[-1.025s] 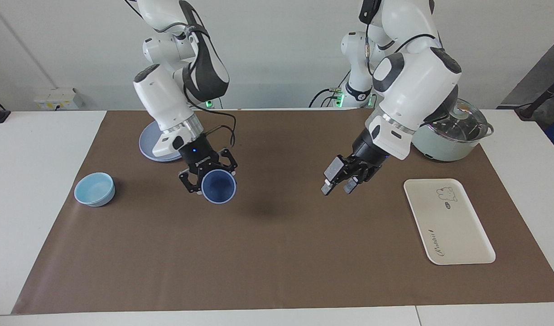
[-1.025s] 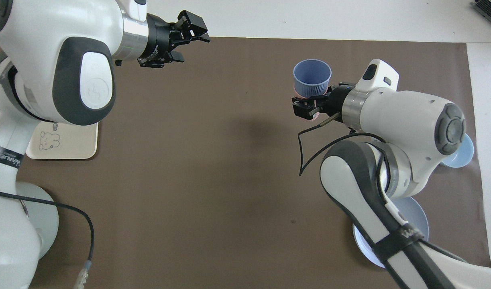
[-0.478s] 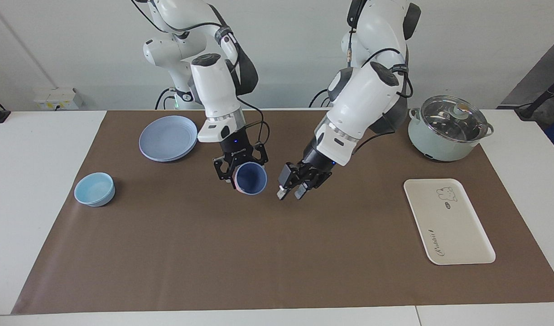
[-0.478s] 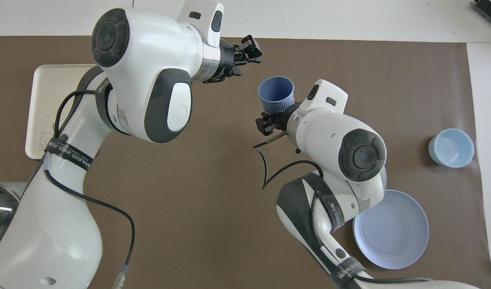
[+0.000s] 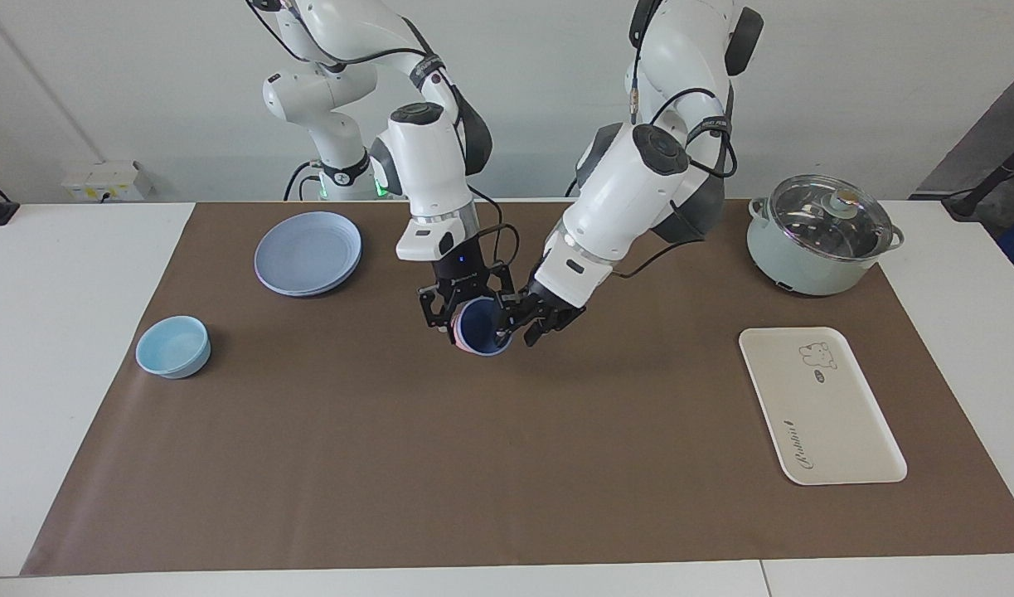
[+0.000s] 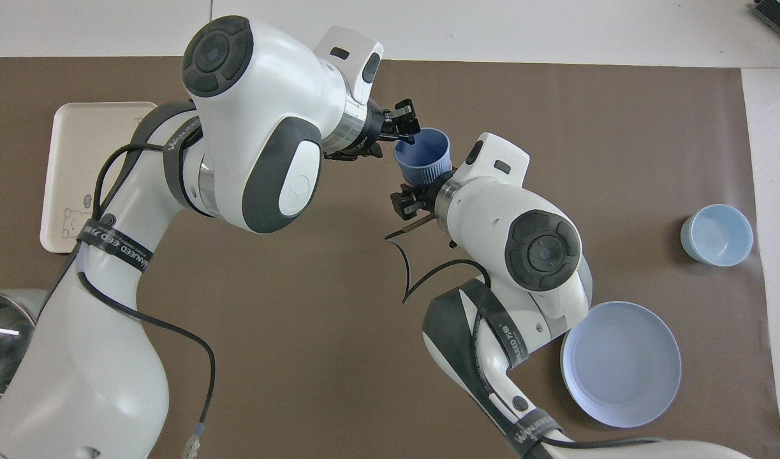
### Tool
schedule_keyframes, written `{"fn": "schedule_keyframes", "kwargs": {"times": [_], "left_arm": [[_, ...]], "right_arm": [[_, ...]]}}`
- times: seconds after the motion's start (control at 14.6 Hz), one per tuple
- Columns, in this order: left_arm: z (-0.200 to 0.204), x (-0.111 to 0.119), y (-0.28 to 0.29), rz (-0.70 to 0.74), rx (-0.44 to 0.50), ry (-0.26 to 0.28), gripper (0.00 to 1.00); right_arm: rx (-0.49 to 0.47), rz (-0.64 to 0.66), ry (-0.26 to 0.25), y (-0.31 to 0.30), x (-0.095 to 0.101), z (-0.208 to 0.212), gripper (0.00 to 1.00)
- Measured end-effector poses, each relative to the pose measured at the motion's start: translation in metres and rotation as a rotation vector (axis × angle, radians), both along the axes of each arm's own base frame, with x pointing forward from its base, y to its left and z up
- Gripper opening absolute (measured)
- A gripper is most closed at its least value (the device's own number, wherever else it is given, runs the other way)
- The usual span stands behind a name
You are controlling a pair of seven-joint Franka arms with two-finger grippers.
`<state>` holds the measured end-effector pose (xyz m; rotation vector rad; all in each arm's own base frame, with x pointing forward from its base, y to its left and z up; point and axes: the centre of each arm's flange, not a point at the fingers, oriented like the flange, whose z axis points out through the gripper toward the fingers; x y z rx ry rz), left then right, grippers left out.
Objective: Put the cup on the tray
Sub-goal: 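Grasp the cup with the left gripper and open the right gripper, then carry the cup with the left gripper over the cream tray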
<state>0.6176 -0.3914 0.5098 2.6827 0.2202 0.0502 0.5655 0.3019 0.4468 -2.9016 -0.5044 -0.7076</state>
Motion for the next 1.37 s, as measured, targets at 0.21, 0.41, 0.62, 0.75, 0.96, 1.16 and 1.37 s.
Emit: {"fn": "schedule_keyframes", "kwargs": {"times": [0.21,0.41,0.62,0.75,0.96,1.16,1.37], "left_arm": [[-0.002,-0.014,-0.014,-0.058,0.007,0.032,0.56],[-0.001,-0.022,-0.021,-0.082,0.008,0.053,0.30],[-0.001,-0.020,-0.017,-0.073,0.006,0.057,0.14],[-0.001,-0.016,-0.012,-0.062,0.003,0.060,0.09],[0.002,-0.013,-0.007,-0.053,-0.005,0.059,0.09],[0.011,-0.005,0.005,-0.032,-0.019,0.048,0.07],[0.037,0.018,0.050,0.030,-0.032,0.026,0.07]], "right_arm": [[-0.001,0.000,0.001,0.000,0.000,0.000,0.85],[-0.007,-0.002,0.003,-0.002,0.001,-0.001,0.85],[-0.009,-0.002,0.002,-0.003,0.002,0.000,0.85],[-0.011,0.002,0.005,-0.001,0.000,0.000,0.85],[-0.010,0.002,0.003,0.000,0.001,0.001,0.85],[-0.011,0.002,0.004,0.000,0.001,0.000,0.85],[-0.012,0.003,0.005,0.001,0.003,-0.002,0.85]]}}
